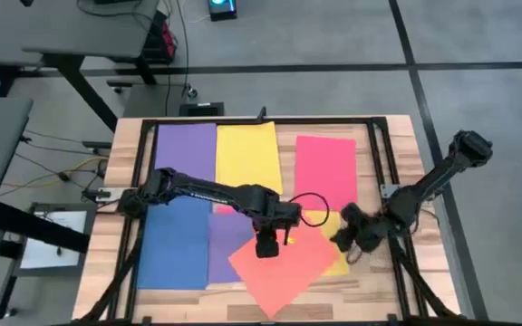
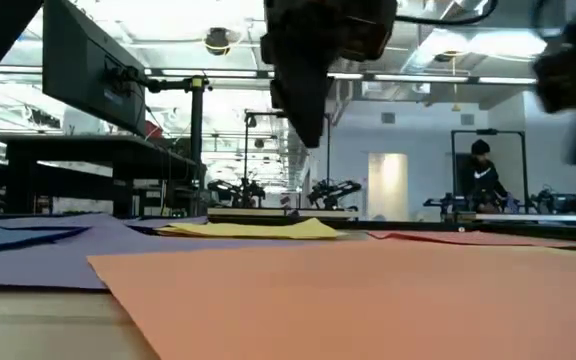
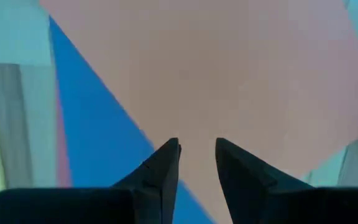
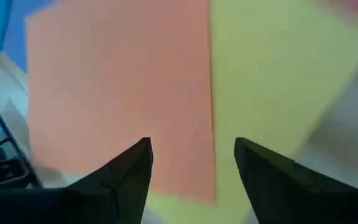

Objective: Organize paper
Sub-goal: Adjust the red paper on the table, then adjust the yellow papers on the table

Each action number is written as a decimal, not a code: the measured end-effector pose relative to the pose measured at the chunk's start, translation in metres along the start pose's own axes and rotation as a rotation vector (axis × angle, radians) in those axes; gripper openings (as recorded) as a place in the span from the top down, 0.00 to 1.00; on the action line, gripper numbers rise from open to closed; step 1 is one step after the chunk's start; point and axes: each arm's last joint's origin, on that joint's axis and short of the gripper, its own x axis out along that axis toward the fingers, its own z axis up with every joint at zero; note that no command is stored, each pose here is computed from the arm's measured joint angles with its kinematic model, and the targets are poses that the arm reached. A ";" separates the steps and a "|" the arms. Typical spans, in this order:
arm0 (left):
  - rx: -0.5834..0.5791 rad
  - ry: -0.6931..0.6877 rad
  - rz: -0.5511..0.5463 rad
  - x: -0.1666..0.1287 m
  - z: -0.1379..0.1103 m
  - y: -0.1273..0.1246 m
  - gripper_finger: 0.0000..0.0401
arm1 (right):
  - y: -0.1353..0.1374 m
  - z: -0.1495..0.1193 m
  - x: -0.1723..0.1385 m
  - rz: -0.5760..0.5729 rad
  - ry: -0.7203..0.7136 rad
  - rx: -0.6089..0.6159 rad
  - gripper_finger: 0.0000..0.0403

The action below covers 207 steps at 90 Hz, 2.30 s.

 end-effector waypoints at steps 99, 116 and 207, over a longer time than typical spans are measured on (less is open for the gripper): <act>0.108 -0.034 -0.111 -0.047 -0.012 0.136 0.77 | -0.130 0.170 0.059 -0.527 -0.094 -0.022 0.46; 0.101 -0.003 -0.119 -0.047 -0.015 0.134 0.77 | -0.132 0.176 0.055 -0.554 -0.053 -0.086 0.46; -0.002 -0.124 -0.017 -0.106 -0.029 0.123 0.77 | -0.038 0.196 0.015 -0.225 -0.170 -0.127 0.50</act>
